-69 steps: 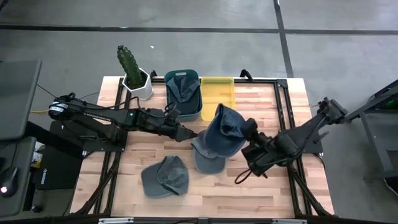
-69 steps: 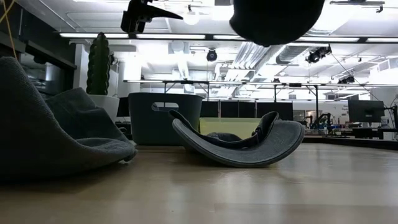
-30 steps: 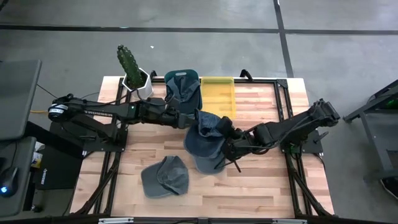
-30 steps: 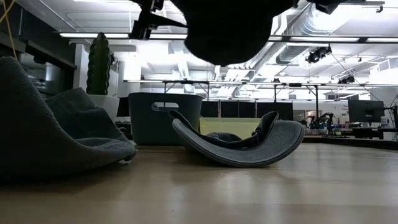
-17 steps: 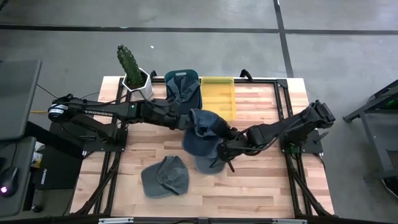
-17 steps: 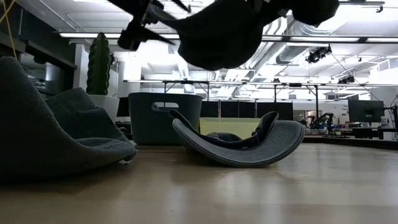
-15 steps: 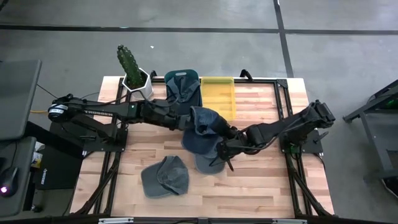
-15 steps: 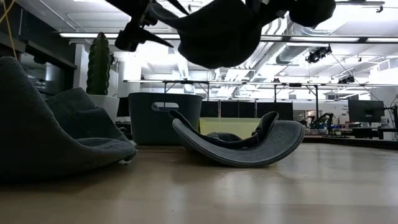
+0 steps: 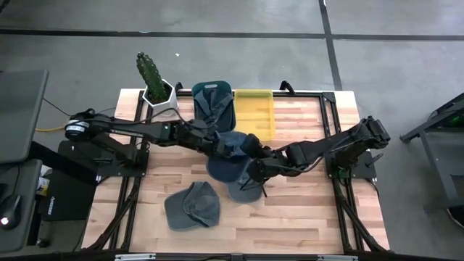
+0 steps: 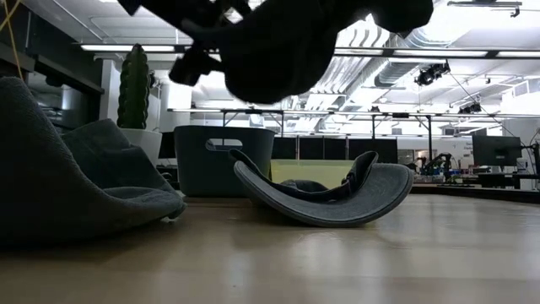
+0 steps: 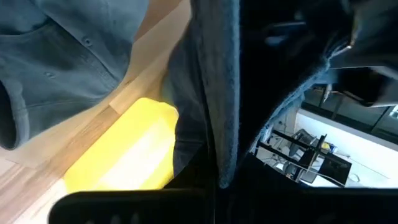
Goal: Pick & Place hat
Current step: Put the blue cap into the blue bin
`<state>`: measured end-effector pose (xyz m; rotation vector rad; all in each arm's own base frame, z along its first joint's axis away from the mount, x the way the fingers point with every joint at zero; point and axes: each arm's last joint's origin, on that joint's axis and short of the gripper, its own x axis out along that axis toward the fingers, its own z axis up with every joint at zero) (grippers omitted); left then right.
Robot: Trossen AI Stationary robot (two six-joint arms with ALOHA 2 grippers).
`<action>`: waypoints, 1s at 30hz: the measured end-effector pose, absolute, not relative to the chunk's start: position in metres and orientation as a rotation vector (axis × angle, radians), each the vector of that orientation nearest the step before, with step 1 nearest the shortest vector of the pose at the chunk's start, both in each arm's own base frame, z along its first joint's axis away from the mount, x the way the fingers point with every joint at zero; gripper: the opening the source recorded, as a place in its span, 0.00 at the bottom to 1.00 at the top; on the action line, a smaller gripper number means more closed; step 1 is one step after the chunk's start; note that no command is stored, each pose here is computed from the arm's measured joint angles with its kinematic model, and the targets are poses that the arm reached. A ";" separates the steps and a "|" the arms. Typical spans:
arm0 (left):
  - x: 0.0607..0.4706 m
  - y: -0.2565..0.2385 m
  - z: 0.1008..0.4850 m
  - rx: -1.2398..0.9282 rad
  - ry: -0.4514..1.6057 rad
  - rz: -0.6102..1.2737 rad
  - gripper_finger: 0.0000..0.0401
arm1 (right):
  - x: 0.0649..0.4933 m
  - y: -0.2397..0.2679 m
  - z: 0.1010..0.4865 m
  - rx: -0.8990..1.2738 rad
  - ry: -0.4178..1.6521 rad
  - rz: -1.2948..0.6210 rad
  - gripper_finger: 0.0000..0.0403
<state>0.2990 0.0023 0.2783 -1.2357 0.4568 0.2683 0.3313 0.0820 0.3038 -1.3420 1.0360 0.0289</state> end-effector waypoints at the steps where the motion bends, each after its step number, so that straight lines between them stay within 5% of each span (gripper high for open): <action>1: 0.302 0.002 0.276 -1.241 0.456 0.268 0.72 | 0.331 0.082 0.303 -1.340 1.041 0.030 0.03; 11: 0.303 0.006 0.275 -1.249 0.445 0.269 0.67 | 0.326 0.081 0.300 -1.284 1.083 0.024 0.03; 15: 0.303 0.011 0.276 -1.252 0.463 0.236 0.49 | 0.325 0.081 0.300 -1.279 1.089 0.022 0.03; 21: 0.303 0.016 0.276 -1.207 0.484 0.183 0.06 | 0.324 0.081 0.299 -1.267 1.099 0.022 0.03; 30: 0.303 0.015 0.277 -1.158 0.490 0.152 0.01 | 0.324 0.081 0.300 -1.254 1.098 0.007 0.06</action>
